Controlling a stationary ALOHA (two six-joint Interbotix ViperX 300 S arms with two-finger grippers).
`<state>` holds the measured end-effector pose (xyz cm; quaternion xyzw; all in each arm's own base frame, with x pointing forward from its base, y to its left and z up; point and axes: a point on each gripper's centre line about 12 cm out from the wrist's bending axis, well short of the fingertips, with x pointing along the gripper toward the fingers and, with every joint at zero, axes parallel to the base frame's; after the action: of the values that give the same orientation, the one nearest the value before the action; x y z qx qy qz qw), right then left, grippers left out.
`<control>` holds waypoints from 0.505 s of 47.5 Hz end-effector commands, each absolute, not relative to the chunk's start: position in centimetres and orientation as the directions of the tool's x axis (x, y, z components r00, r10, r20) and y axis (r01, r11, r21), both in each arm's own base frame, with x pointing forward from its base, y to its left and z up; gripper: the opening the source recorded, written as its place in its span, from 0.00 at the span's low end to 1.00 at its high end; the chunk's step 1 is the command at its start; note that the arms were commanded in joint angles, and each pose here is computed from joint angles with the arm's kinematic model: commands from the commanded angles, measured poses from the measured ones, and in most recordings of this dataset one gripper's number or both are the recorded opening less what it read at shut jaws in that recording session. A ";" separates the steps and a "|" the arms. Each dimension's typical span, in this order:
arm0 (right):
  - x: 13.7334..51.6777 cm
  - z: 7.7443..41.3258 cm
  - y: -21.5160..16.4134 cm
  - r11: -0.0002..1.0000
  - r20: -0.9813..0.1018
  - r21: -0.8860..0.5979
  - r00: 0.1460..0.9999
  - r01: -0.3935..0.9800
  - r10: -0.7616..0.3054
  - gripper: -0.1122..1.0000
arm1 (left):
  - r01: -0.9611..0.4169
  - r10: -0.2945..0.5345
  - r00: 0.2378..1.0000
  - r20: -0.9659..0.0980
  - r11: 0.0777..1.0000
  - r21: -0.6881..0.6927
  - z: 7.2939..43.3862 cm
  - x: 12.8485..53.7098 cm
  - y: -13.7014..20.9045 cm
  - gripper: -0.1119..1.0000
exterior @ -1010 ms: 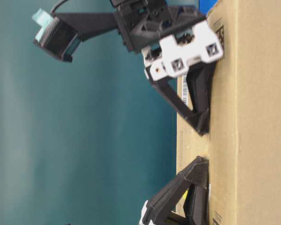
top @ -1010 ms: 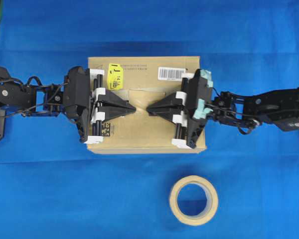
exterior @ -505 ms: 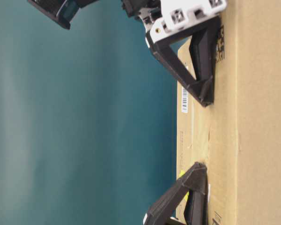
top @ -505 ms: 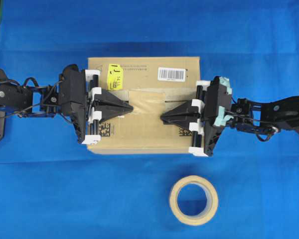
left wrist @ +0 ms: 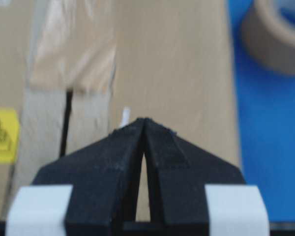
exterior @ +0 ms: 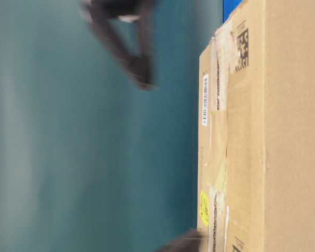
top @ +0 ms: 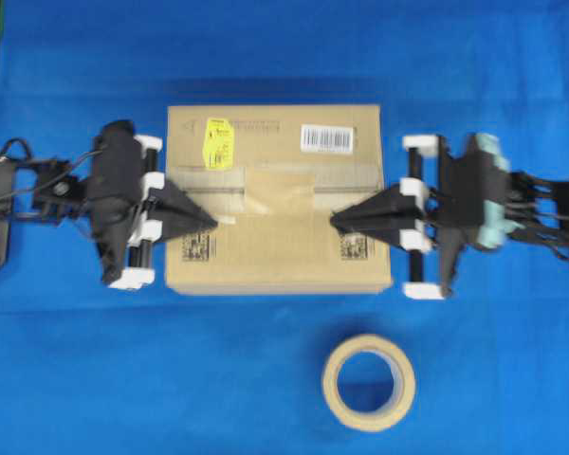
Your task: Apply tape along the seams of the closed cardboard box to seal it securely.
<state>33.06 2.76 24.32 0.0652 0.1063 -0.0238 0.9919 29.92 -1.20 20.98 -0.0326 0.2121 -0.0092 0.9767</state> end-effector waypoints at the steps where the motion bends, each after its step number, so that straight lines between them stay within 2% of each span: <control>1: 31.9 27.0 2.4 0.992 -0.151 0.121 0.988 0.047 -0.028 0.09 | 0.018 -0.036 0.939 -0.341 0.998 -0.057 23.9 29.4 -1.2 0.10; 14: 26.5 29.6 1.5 0.995 -0.101 0.097 0.995 0.013 -0.003 0.09 | 0.023 -0.036 0.960 -0.279 0.999 -0.049 25.6 25.4 -1.0 0.10; 24: 22.9 29.0 1.2 0.995 -0.119 0.101 0.993 -0.012 0.024 0.09 | 0.027 -0.040 0.962 -0.271 0.998 -0.050 25.4 22.6 -1.0 0.10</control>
<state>23.63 1.34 28.62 0.0505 0.0674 0.0074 0.9964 23.17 -0.97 24.90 -0.0239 0.1487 -0.0161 0.9885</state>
